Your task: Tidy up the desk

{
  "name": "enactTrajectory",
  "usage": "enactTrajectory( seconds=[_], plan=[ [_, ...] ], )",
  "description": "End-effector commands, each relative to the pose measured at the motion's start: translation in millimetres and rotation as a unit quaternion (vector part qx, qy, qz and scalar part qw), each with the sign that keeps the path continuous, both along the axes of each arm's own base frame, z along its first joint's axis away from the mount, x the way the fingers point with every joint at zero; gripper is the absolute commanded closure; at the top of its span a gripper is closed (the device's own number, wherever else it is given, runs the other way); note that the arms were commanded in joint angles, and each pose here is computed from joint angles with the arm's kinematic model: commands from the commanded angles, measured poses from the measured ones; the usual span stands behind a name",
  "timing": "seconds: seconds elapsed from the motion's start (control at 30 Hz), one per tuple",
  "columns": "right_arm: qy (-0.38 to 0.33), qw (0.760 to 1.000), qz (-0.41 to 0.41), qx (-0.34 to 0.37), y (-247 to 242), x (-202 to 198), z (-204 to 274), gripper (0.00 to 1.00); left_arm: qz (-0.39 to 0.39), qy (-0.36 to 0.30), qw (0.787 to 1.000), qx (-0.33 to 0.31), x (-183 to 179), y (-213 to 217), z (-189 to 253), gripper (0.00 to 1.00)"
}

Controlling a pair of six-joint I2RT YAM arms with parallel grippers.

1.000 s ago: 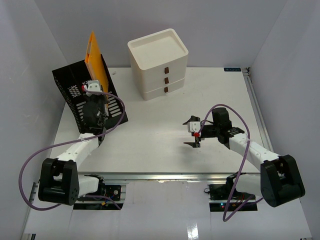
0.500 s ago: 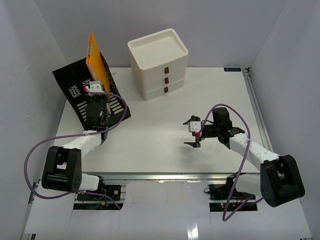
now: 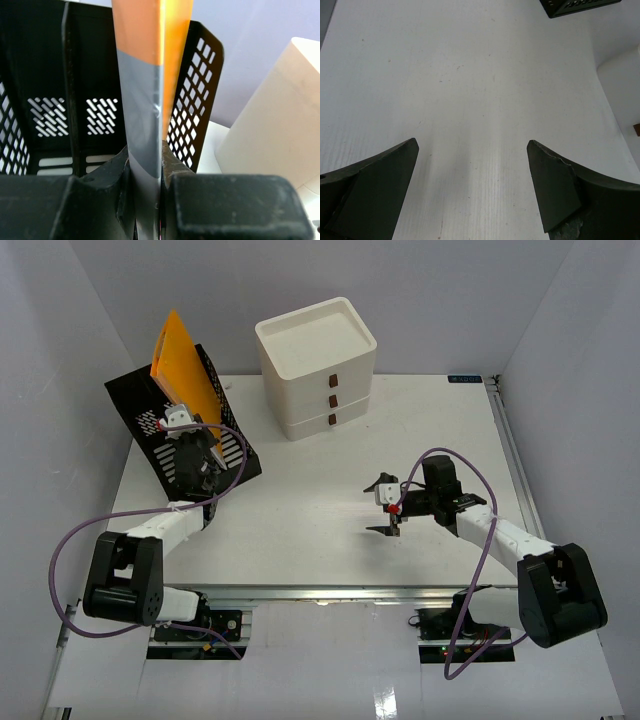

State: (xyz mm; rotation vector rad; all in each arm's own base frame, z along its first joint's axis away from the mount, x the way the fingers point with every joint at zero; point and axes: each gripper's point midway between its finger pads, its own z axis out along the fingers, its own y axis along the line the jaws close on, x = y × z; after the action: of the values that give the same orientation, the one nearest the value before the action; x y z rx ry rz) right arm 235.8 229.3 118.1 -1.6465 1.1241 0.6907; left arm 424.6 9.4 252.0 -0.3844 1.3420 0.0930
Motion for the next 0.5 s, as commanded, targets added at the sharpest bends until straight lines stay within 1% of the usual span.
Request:
enactTrajectory(
  seconds=[0.0, 0.07, 0.17, 0.27, 0.37, 0.47],
  plan=[
    [0.007, 1.0, 0.027, -0.013, 25, -3, -4, 0.04, 0.045, -0.03, 0.998, -0.034, -4, 10, 21, 1.0],
    [0.02, 0.999, 0.022, -0.03, 37, -3, -9, 0.05, 0.049, -0.028, 0.998, -0.038, -3, 10, 21, 1.0],
    [0.004, 0.999, 0.001, -0.047, 52, 7, -14, 0.04, 0.057, -0.023, 0.997, -0.047, -1, 9, 23, 1.0],
    [0.005, 0.999, -0.008, -0.05, 65, 10, -15, 0.05, 0.072, -0.021, 0.996, -0.053, 5, 8, 28, 1.0],
    [0.017, 0.999, -0.007, -0.048, 68, 5, -13, 0.05, 0.1, -0.021, 0.993, -0.052, 7, 11, 29, 1.0],
    [0.01, 0.999, -0.009, -0.043, 65, 2, -13, 0.05, 0.112, -0.019, 0.992, -0.046, 11, 10, 27, 1.0]
  ],
)
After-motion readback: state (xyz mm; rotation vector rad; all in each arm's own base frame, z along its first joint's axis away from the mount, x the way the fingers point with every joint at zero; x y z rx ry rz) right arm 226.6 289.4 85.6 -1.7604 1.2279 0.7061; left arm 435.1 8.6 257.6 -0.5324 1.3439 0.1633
